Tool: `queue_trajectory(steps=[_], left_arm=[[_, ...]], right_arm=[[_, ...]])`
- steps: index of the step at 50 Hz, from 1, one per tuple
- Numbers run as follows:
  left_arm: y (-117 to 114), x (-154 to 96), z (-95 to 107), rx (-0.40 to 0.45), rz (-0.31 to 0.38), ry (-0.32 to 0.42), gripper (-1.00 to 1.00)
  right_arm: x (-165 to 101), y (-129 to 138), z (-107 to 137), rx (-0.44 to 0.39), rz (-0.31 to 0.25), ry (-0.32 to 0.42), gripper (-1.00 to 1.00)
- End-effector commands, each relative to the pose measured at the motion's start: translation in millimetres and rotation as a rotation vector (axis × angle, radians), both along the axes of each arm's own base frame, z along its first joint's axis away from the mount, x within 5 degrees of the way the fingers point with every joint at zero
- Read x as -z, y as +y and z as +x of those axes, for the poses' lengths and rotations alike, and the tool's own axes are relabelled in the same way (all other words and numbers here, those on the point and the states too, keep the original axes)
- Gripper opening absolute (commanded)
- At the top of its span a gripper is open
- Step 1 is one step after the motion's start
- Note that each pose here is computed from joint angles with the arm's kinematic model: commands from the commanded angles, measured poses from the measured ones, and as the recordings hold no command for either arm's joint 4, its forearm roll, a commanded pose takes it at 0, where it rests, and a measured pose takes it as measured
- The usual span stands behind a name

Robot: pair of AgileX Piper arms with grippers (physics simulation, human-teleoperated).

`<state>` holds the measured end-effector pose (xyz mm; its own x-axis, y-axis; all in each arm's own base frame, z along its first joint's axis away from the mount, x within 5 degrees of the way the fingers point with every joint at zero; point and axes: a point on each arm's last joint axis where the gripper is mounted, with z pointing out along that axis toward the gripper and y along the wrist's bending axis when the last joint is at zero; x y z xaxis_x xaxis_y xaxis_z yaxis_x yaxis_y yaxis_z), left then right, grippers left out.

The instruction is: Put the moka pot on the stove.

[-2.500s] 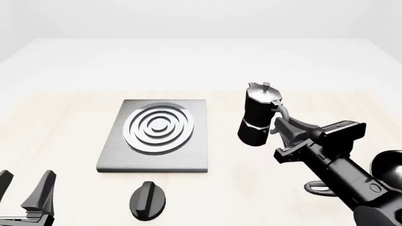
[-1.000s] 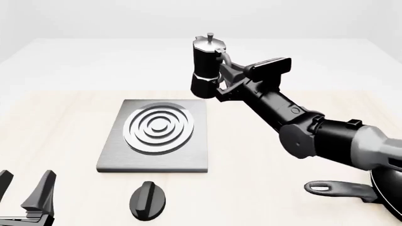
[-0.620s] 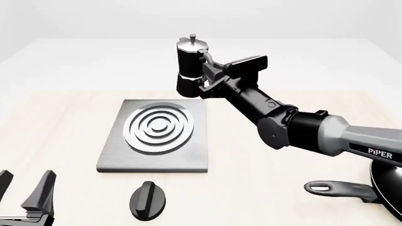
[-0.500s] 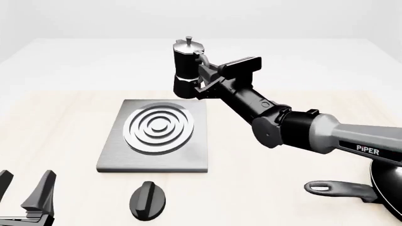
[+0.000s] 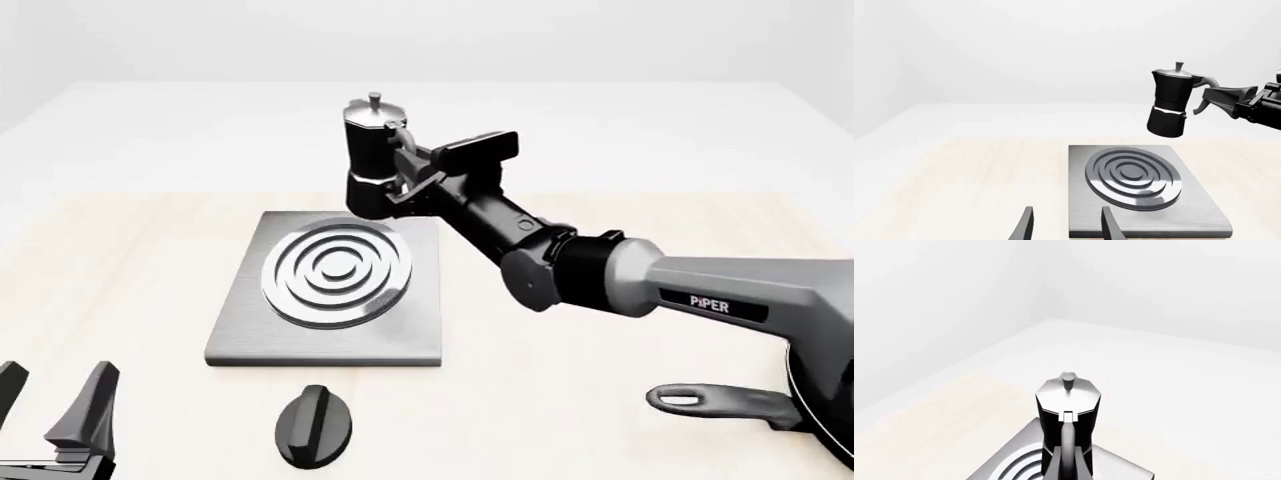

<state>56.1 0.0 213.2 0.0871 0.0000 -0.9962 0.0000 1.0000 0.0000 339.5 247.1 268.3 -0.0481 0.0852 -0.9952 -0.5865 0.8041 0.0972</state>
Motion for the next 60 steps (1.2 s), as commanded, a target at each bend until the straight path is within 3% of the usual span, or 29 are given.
queue_trajectory(steps=[1,60], left_arm=[[0,0,0,0.000,0.000,0.000,1.00],[0,0,0,0.000,0.000,0.000,1.00]], right_arm=[[1,11,6,-0.013,0.027,-0.001,-1.00],[49,45,23,-0.049,0.041,0.089,-1.00]])
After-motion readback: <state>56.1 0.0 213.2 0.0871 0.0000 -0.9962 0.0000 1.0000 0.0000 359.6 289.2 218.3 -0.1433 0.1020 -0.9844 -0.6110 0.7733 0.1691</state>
